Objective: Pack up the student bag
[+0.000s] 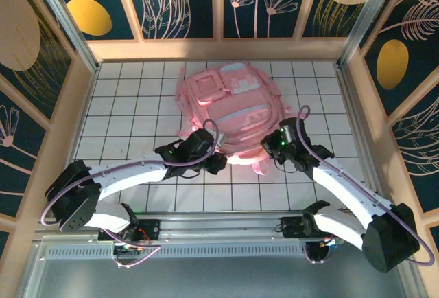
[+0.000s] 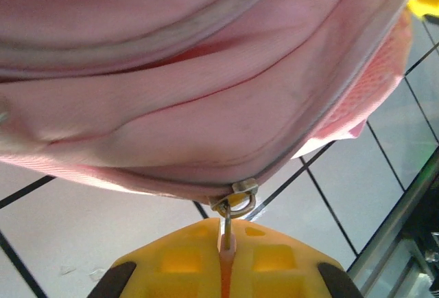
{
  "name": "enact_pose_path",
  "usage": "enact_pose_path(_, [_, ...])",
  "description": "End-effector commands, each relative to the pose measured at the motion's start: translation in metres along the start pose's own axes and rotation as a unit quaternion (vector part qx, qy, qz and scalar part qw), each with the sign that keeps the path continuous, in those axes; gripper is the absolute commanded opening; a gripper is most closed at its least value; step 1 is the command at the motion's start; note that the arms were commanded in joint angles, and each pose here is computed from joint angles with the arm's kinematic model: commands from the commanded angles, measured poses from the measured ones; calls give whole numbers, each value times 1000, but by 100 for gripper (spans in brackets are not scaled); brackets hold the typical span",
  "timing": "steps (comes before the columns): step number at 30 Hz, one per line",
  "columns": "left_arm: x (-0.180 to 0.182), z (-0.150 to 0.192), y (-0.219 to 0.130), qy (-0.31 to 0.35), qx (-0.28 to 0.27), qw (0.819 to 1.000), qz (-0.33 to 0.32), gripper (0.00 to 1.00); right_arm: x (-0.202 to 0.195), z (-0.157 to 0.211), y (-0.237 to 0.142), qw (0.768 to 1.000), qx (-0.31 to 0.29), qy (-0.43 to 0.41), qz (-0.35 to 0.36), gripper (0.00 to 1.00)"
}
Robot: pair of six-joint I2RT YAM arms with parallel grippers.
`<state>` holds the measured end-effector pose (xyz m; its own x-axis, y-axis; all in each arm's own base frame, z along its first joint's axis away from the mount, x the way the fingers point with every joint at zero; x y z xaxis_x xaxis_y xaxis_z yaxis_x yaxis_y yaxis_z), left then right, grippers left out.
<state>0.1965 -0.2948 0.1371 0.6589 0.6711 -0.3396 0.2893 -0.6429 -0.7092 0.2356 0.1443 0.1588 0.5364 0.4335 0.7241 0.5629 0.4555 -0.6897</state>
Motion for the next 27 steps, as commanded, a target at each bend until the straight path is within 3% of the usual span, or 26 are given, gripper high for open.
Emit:
enact_pose_path(1, [13, 12, -9, 0, 19, 1000, -21, 0, -3, -25, -7, 998, -63, -27, 7, 2])
enact_pose_path(4, [15, 12, -6, 4, 23, 999, -27, 0, 0, -27, -7, 997, -63, -42, 8, 8])
enact_pose_path(7, [10, 11, -3, 6, 28, 1000, -9, 0, 6, -23, 0, 997, -38, -64, 1, 25])
enact_pose_path(13, [-12, 2, -6, 12, 10, 999, 30, 0, 15, -35, 12, 994, -49, -98, 28, 48])
enact_pose_path(20, [-50, -3, 11, 31, 14, 997, 75, 0, 38, -42, 7, 990, -58, -129, 17, 57])
enact_pose_path(27, [-81, -35, 25, 46, -7, 992, 114, 0, 40, -55, -54, 977, -145, -149, 44, 64])
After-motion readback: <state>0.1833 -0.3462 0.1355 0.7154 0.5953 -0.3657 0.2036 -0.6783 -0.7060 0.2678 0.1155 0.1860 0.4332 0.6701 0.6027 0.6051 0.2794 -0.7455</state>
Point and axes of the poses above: each hand's point on the last joint's axis, 136 mm out from that joint toward the fingers, its own y axis out along the fingers, its own x axis along the line the jaws close on, z = x × y, the point moved 4 cm from there along -y, back along the fingers, and after that the axes turned 12 degrees about y, right-handed, at the moved point
